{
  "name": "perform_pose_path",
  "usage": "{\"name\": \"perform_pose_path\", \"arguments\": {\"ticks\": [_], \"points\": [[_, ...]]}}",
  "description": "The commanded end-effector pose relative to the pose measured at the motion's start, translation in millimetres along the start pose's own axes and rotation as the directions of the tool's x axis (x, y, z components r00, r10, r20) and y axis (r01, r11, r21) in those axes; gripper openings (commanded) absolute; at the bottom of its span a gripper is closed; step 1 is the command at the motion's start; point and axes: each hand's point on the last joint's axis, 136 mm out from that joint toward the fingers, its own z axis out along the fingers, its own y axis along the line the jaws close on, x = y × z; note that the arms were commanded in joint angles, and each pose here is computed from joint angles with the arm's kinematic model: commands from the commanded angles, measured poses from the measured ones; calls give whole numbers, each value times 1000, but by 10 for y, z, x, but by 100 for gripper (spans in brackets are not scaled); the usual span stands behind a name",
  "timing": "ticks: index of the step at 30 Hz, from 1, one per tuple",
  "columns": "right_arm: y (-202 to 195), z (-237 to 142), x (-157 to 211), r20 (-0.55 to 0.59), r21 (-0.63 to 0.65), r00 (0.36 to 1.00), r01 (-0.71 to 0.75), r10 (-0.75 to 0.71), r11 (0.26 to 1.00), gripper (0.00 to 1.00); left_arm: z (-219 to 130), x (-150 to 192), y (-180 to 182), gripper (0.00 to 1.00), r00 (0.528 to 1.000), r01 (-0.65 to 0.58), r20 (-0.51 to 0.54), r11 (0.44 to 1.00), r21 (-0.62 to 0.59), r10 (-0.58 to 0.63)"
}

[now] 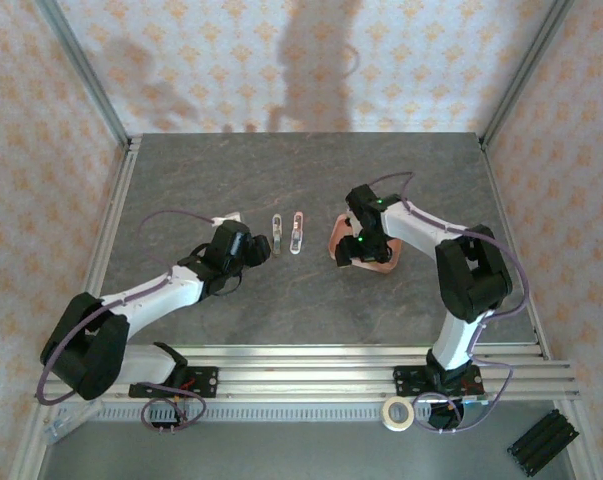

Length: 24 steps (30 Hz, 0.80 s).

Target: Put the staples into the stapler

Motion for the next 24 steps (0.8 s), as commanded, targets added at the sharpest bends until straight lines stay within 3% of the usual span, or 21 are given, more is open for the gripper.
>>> {"name": "perform_pose_path", "arguments": {"ticks": [1,8,24], "points": [[41,9,15,-23,-4,1000,-7,7,1000,64,-71,-174,-35,56,999,-6,50,1000,6,5],[156,27,53,-22,-62,997,-76,75,995,45,-80,-175,-15,56,999,-3,54,1000,4,3],[301,44,-20,62,-199,944,-306,324,931,26,-112,-190,18,56,998,-2,63,1000,-1,2]]}}
